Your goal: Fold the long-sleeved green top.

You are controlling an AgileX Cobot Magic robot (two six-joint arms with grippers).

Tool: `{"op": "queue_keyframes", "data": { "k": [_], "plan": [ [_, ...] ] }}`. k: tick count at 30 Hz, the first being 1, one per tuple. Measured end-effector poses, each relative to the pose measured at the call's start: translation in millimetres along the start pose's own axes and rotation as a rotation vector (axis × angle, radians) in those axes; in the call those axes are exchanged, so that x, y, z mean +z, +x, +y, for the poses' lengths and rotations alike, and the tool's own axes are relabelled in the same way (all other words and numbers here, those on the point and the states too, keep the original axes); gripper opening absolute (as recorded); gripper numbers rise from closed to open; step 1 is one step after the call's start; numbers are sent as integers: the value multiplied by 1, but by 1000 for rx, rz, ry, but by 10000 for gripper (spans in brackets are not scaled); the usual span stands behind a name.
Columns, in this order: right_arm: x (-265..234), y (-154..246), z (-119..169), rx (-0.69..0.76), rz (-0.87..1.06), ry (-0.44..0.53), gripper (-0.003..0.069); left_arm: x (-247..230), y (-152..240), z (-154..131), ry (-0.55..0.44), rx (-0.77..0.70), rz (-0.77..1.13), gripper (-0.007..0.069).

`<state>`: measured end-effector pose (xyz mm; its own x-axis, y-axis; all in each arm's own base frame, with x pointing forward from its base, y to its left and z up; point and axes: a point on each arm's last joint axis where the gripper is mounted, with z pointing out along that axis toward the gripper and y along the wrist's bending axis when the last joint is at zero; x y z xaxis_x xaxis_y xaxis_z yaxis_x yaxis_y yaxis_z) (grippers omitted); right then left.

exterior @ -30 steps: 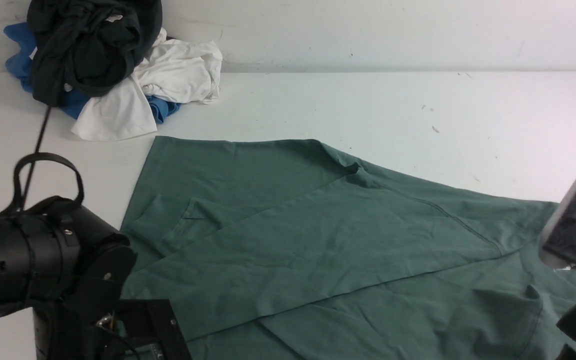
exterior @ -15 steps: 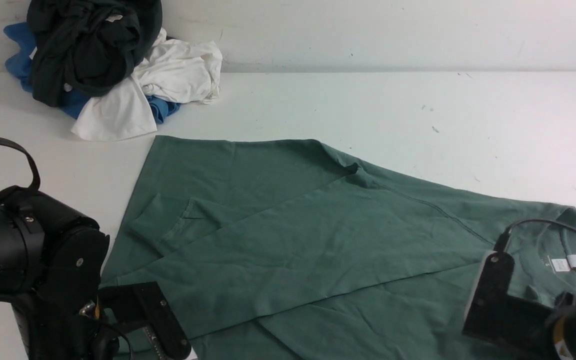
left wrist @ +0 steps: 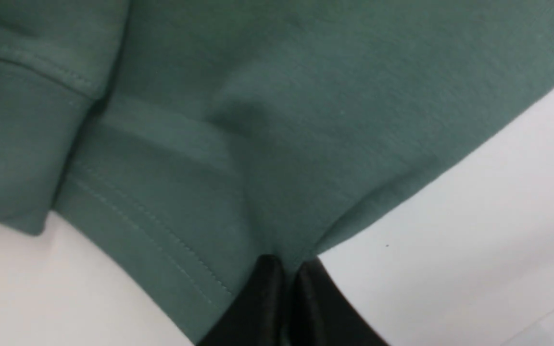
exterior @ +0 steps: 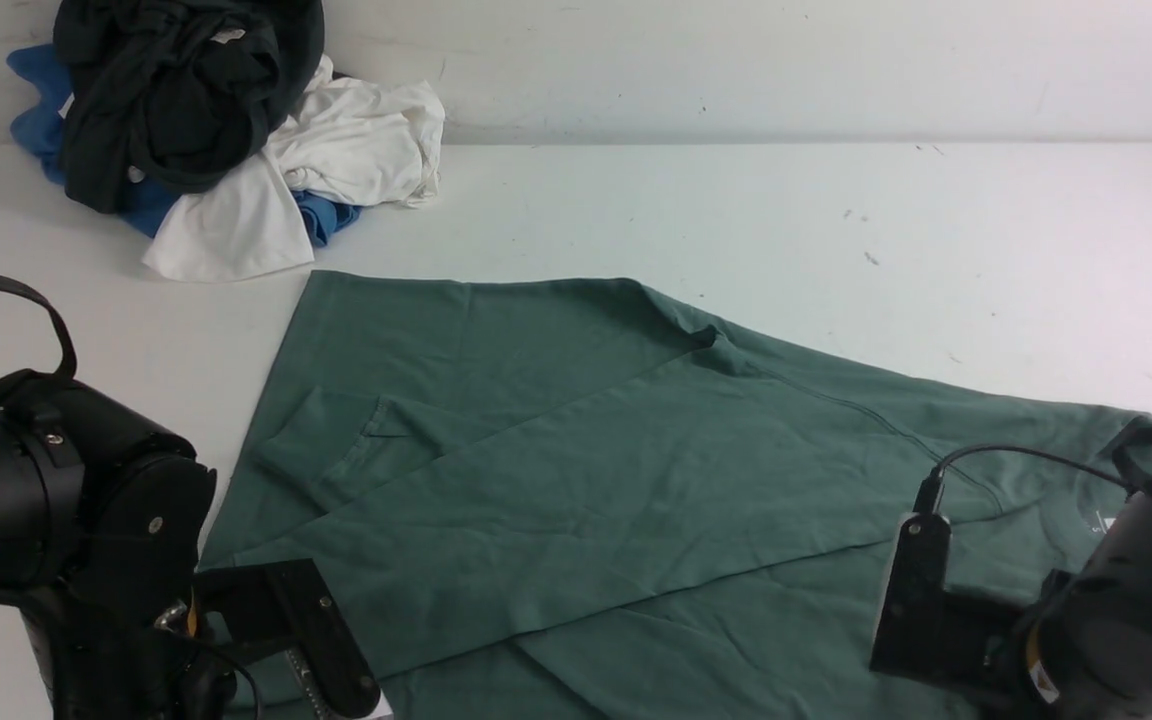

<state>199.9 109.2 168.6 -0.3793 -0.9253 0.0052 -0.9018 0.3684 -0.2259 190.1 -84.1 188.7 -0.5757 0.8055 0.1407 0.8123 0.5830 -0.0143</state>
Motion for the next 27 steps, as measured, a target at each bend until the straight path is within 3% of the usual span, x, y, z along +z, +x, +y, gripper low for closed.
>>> {"op": "queue_keyframes", "data": {
  "k": [5, 11, 18, 27],
  "plan": [
    [-50, -1, -22, -8, -42, 63, 13, -28, -6, 9, -67, 8, -45, 3],
    [-92, 0, -70, 109, -119, 50, 13, -87, -18, 43, -205, -49, -204, 16],
    [-102, -8, -119, 181, -191, -16, 13, -149, -24, 104, -343, -126, -348, 16],
    [-87, -47, -182, 164, -208, -14, 13, -168, -62, 165, -409, -152, -399, 16]
  ]
}}
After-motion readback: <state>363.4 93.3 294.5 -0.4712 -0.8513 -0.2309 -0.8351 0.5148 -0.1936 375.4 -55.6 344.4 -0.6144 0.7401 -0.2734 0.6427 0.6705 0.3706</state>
